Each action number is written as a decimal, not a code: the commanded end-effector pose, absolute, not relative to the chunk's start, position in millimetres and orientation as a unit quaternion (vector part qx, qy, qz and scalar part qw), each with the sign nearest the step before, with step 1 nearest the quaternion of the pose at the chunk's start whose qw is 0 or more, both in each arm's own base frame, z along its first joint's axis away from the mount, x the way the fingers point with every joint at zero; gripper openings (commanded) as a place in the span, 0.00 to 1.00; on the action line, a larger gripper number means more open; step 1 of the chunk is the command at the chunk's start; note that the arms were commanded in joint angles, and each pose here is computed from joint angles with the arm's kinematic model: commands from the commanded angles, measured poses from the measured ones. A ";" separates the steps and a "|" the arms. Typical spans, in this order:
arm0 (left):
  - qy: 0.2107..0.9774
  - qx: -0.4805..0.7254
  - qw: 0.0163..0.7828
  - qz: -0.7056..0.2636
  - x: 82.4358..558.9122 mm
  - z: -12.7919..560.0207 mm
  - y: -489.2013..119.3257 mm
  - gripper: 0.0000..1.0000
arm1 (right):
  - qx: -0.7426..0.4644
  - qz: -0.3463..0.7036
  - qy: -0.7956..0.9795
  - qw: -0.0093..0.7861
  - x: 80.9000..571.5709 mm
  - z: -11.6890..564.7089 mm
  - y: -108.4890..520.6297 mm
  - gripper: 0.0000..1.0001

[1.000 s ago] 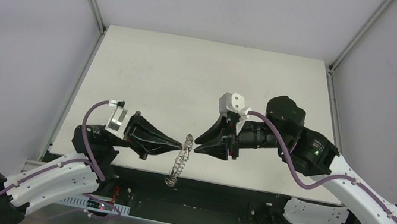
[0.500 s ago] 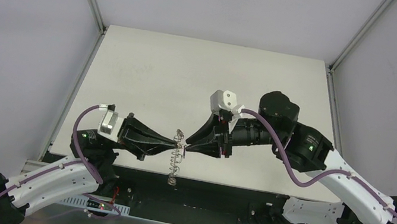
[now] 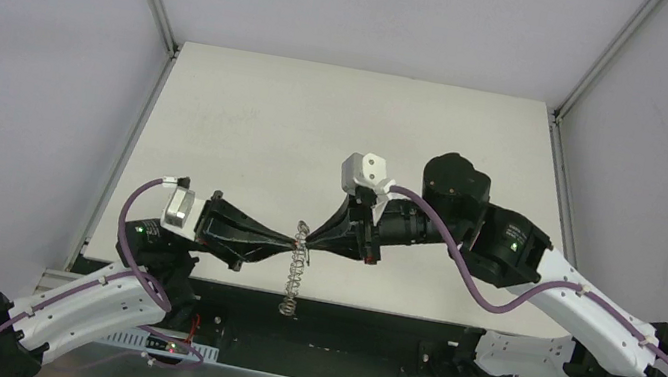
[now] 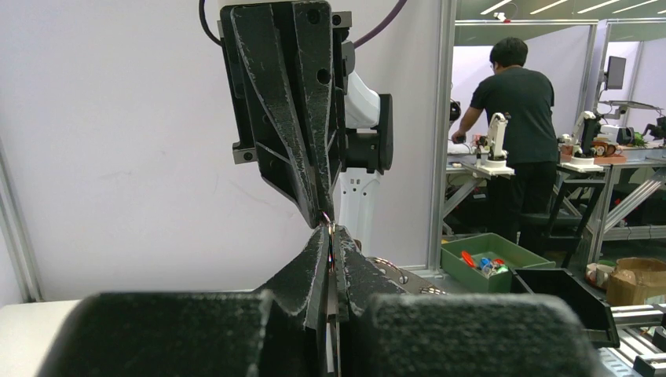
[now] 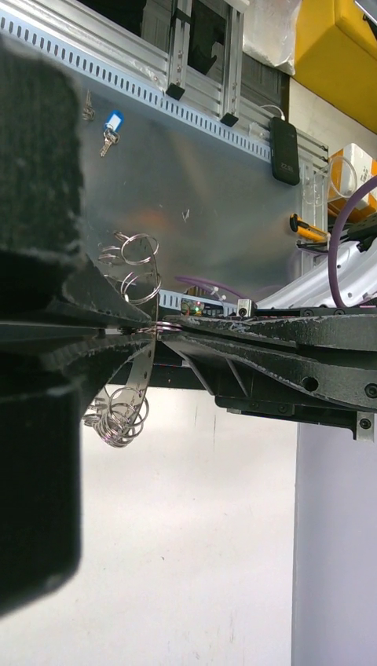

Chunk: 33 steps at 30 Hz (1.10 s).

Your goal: Put the keys on the keyring

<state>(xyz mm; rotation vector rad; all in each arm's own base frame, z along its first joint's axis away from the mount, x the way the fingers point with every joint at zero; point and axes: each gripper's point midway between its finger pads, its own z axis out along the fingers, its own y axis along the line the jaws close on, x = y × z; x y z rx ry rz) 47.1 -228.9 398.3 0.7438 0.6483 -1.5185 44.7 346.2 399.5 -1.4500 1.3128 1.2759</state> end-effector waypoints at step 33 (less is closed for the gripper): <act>0.230 0.305 0.650 -0.657 37.4 425.7 -212.1 0.00 | -0.565 0.504 0.537 0.372 40.8 382.5 350.6 0.13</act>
